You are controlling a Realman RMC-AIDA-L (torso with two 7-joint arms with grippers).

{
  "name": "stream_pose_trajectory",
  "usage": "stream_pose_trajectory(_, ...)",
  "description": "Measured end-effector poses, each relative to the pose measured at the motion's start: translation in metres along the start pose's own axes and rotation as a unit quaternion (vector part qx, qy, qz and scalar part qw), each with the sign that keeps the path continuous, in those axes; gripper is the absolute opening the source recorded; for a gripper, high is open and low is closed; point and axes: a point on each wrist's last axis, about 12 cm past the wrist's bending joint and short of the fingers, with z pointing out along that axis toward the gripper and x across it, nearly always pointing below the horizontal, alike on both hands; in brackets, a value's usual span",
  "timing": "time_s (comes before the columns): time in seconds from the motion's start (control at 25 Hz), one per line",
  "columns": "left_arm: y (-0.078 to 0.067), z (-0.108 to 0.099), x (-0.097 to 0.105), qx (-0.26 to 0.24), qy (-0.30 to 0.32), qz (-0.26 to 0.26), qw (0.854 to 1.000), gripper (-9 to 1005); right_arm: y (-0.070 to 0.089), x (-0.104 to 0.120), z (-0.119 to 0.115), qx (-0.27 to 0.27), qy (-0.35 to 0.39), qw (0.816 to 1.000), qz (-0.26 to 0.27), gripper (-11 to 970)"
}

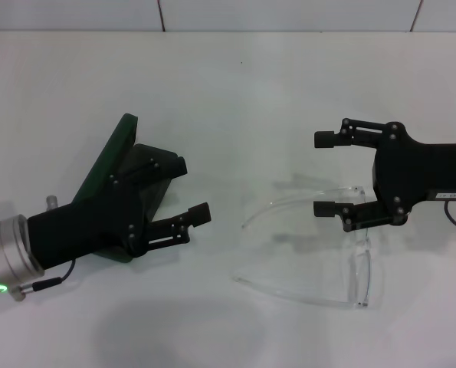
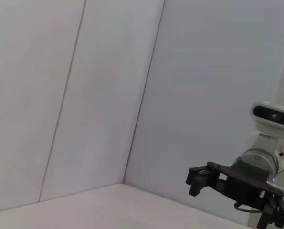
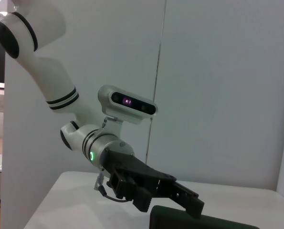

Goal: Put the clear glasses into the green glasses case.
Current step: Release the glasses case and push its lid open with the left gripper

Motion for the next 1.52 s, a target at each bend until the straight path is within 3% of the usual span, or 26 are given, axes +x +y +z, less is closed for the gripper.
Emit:
stream_pose_trajectory(0.6, 0.001, -0.003, -0.001, -0.011, -0.011, -0.005, 1.000, 852, -0.001, 0.000, 0.001, 0.002, 0.000, 1.000, -0.001, 864)
stream_pose_trajectory(0.88, 0.038, -0.021, -0.039, -0.019, 0.025, -0.070, 0.997, 841, -0.002, -0.002, 0.000, 0.002, 0.001, 1.000, -0.006, 863)
stream_pose_trajectory(1.16, 0.068, -0.027, -0.064, -0.063, 0.087, -0.079, 0.991, 831, -0.004, -0.001, -0.003, 0.005, 0.009, 1.000, -0.008, 861)
stream_pose_trajectory(1.32, 0.076, -0.035, -0.068, -0.107, 0.110, -0.059, 0.986, 825, -0.007, -0.001, 0.000, 0.008, 0.012, 1.000, -0.013, 861)
stream_pose_trajectory(1.52, 0.073, -0.039, -0.063, -0.140, 0.143, -0.047, 0.979, 817, -0.008, -0.002, 0.000, 0.008, 0.013, 1.000, -0.015, 861)
